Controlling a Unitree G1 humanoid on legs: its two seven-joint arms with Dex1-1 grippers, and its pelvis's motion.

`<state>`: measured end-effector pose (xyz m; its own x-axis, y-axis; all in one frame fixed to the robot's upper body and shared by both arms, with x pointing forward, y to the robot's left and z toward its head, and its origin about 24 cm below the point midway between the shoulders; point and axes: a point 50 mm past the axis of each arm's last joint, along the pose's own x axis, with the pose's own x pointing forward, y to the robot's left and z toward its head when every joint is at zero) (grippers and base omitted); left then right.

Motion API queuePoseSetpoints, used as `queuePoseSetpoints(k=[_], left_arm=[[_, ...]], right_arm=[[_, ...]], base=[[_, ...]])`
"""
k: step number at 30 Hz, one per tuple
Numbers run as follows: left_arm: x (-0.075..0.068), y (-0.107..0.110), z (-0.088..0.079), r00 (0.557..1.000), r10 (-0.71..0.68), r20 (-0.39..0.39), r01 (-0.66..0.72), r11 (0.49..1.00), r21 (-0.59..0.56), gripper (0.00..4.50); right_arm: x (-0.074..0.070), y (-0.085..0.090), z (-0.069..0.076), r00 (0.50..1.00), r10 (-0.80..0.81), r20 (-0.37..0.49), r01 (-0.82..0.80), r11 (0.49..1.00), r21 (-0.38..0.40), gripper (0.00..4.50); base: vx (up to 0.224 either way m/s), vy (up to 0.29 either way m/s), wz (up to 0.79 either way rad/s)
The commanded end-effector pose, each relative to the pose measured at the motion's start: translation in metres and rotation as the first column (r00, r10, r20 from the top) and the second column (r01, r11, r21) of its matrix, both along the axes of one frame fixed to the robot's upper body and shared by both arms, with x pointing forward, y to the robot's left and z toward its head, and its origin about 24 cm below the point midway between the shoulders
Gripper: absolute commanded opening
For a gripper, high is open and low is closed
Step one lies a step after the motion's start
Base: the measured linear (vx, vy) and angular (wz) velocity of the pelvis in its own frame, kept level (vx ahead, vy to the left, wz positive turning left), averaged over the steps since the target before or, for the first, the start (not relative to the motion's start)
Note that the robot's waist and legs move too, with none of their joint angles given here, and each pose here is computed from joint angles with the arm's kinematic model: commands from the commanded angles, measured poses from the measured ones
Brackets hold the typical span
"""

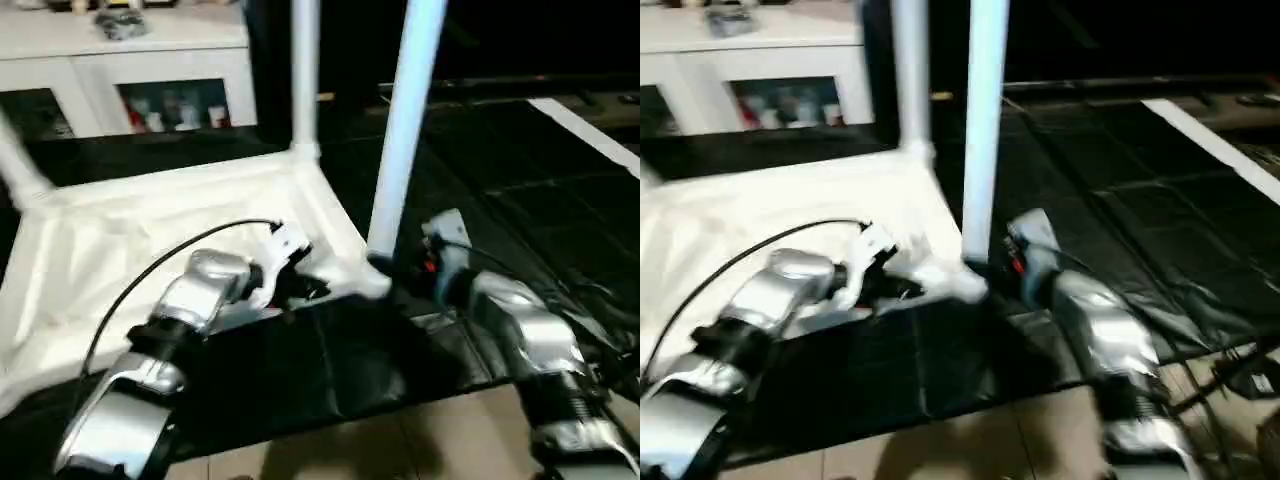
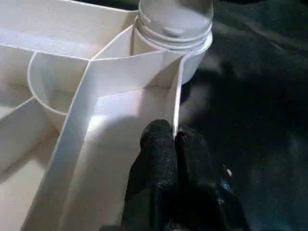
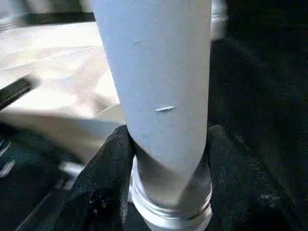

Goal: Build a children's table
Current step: Rotate leg to tighten

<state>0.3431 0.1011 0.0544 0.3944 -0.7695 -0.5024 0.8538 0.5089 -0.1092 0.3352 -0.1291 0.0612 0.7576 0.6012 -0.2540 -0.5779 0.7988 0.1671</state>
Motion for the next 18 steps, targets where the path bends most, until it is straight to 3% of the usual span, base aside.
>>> queuePoseSetpoints(k=[1, 2, 3, 5, 11, 18], left_arm=[[0.006, -0.035, 0.024, 0.997, -0.017, 0.073, 0.025, 0.994, -0.104, 0.00], [0.008, -0.038, 0.026, 0.997, 0.003, 0.076, 0.005, 0.994, -0.112, 0.00], [0.008, -0.040, 0.027, 0.997, 0.015, 0.077, -0.006, 0.993, -0.118, 0.00], [0.009, -0.042, 0.030, 0.996, 0.022, 0.090, -0.011, 0.993, -0.119, 0.00], [0.006, -0.039, 0.030, 0.991, -0.038, 0.127, 0.049, 0.995, -0.086, 0.00], [-0.003, -0.020, 0.021, 0.974, -0.193, 0.121, 0.194, 0.981, 0.008, 0.00]], right_arm=[[-0.006, 0.043, -0.007, 0.991, 0.124, -0.046, -0.123, 0.992, 0.030, 1.94], [-0.005, 0.046, -0.005, 0.991, 0.129, -0.021, -0.129, 0.992, 0.019, 1.94], [-0.004, 0.047, -0.004, 0.991, 0.133, -0.004, -0.133, 0.991, 0.011, 2.29], [-0.003, 0.048, -0.003, 0.992, 0.124, 0.014, -0.125, 0.992, 0.036, 2.49], [-0.007, 0.043, -0.003, 0.990, 0.142, 0.016, -0.143, 0.987, 0.077, 3.02], [-0.013, 0.018, -0.001, 0.970, 0.236, 0.058, -0.239, 0.970, 0.050, 3.60]], base=[[0.000, 0.000, 0.00], [0.000, 0.000, 0.00], [0.000, 0.000, 0.00], [0.000, 0.000, 0.00], [0.000, 0.000, 0.00], [0.000, 0.000, 0.00]])
